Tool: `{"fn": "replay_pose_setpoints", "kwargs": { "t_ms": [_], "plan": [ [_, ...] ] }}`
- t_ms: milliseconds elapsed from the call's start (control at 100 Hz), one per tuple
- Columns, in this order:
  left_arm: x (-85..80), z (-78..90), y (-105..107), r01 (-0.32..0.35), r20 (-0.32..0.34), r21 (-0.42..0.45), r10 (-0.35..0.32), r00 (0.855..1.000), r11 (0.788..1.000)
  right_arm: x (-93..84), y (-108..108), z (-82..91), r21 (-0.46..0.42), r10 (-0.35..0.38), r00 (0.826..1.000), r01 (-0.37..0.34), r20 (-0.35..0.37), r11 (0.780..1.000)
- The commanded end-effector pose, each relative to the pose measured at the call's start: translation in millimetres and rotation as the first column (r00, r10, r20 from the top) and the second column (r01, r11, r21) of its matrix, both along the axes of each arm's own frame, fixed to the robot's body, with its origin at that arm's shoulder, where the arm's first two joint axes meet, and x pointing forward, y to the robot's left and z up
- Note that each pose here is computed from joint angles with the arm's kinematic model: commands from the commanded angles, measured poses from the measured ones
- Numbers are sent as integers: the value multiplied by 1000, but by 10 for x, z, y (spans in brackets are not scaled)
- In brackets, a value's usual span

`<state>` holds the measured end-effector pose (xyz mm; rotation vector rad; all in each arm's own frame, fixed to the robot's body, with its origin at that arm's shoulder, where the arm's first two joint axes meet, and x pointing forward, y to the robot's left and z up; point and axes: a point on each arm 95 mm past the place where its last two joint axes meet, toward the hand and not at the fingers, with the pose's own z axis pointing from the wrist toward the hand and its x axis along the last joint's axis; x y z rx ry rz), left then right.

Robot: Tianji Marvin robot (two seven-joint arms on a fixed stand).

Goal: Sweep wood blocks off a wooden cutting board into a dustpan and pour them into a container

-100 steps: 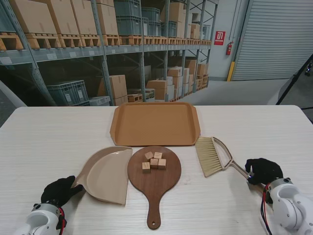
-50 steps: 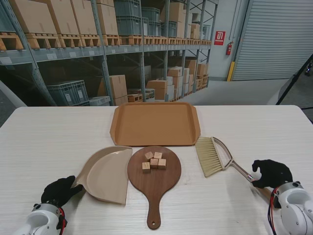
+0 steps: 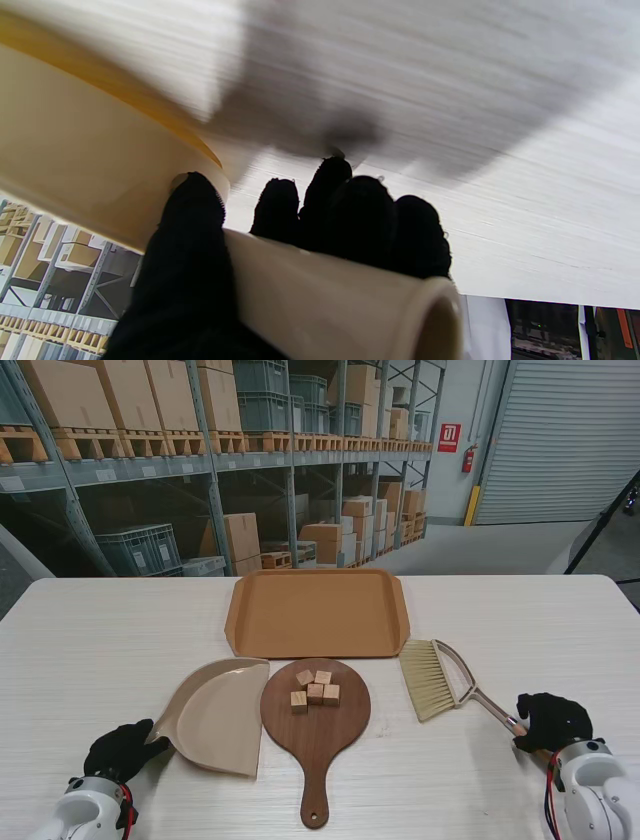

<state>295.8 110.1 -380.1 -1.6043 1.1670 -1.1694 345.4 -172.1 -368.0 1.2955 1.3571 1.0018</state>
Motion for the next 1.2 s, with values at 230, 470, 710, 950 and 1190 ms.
{"fn": "replay_pose_setpoints", "kwargs": {
  "t_ms": [230, 470, 710, 950, 1190],
  "plan": [
    [-52, -74, -11, -2, -37, -8, 1, 999, 1000, -24, -36, -162, -8, -32, 998, 32, -45, 999],
    [-56, -82, -12, -1, -40, -7, 1, 999, 1000, -1, -39, -239, -2, -51, 997, 51, -54, 999],
    [-61, -89, -11, -3, -42, -6, 3, 999, 1000, 24, -23, -317, 12, -62, 996, 63, -66, 998],
    [-68, -97, -10, -4, -45, -6, 4, 999, 1000, 53, -5, -399, 25, -68, 996, 70, -63, 997],
    [-77, -104, -9, -6, -47, -5, 5, 999, 1000, 52, -3, -426, 34, -84, 994, 87, -68, 996]
  ]
}}
